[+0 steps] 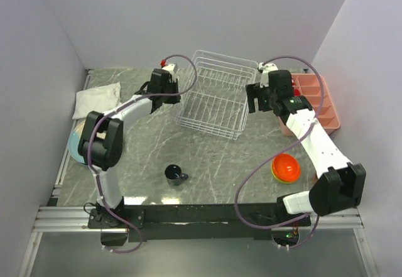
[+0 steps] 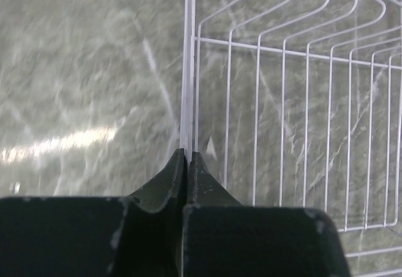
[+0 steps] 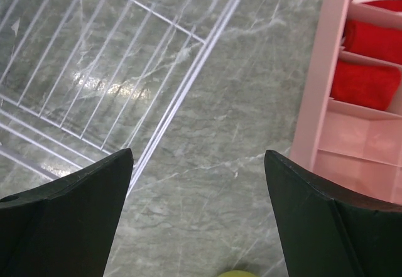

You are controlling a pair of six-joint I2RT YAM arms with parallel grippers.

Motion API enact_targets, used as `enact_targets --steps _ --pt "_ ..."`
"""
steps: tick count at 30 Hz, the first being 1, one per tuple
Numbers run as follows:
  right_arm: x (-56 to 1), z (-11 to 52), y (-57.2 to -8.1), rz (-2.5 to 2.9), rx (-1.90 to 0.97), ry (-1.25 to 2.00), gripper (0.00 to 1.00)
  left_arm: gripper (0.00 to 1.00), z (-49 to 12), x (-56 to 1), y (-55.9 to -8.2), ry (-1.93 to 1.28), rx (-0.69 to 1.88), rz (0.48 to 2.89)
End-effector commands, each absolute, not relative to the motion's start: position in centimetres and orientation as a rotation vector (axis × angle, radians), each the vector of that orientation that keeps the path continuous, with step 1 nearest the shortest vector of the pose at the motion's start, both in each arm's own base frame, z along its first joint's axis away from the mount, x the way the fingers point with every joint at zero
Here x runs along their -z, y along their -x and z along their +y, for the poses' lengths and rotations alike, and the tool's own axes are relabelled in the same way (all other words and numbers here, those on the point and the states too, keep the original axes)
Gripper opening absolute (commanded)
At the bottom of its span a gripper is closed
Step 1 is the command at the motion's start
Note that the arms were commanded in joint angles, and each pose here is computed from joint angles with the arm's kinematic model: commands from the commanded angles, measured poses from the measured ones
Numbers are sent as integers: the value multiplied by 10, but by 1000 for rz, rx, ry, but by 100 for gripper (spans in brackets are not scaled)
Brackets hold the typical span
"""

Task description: Load the mixed dishes into the dish rack

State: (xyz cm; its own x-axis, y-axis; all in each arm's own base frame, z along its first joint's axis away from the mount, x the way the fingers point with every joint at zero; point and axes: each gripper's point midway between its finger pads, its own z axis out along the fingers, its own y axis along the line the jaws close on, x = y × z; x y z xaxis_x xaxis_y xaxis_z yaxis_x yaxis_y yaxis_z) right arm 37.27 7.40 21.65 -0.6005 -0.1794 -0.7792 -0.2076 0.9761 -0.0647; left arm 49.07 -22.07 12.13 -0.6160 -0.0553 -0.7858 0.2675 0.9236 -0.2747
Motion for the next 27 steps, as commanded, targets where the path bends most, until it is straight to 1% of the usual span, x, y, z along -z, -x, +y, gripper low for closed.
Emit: enact_targets --steps 1,6,7,11,15,17,21,22,23,24,25,26,27 --pt "-219 79 -386 2247 -71 185 93 1 -204 -182 -483 82 466 2071" --pt "-198 86 -394 2294 -116 104 91 1 -215 -185 -450 130 523 2099" --pt "-189 91 -395 2313 -147 85 90 1 -218 -191 -443 126 538 2091" --pt "-178 105 -402 2333 -232 63 85 1 -233 -176 -415 81 549 2125" --pt "-170 108 -415 2354 -236 62 83 2 -234 -167 -401 78 573 2150" --pt "-161 111 -420 2374 -236 74 81 4 -233 -156 -394 88 583 2173" --pt "-147 109 -430 2415 -215 47 77 3 -237 -152 -385 75 617 2178" --pt "-142 109 -430 2432 -209 35 72 4 -237 -152 -383 71 621 2179" --pt "-140 109 -431 2436 -207 28 68 6 -237 -150 -382 63 617 2180" --pt "-139 108 -432 2440 -200 16 63 21 -240 -153 -380 48 638 2173" --pt "-135 108 -432 2454 -196 17 51 29 -242 -154 -380 38 649 2171" --pt "-135 106 -431 2456 -189 14 46 36 -244 -156 -378 13 663 2167" --pt "-135 106 -431 2456 -181 16 42 46 -245 -159 -378 3 671 2161"
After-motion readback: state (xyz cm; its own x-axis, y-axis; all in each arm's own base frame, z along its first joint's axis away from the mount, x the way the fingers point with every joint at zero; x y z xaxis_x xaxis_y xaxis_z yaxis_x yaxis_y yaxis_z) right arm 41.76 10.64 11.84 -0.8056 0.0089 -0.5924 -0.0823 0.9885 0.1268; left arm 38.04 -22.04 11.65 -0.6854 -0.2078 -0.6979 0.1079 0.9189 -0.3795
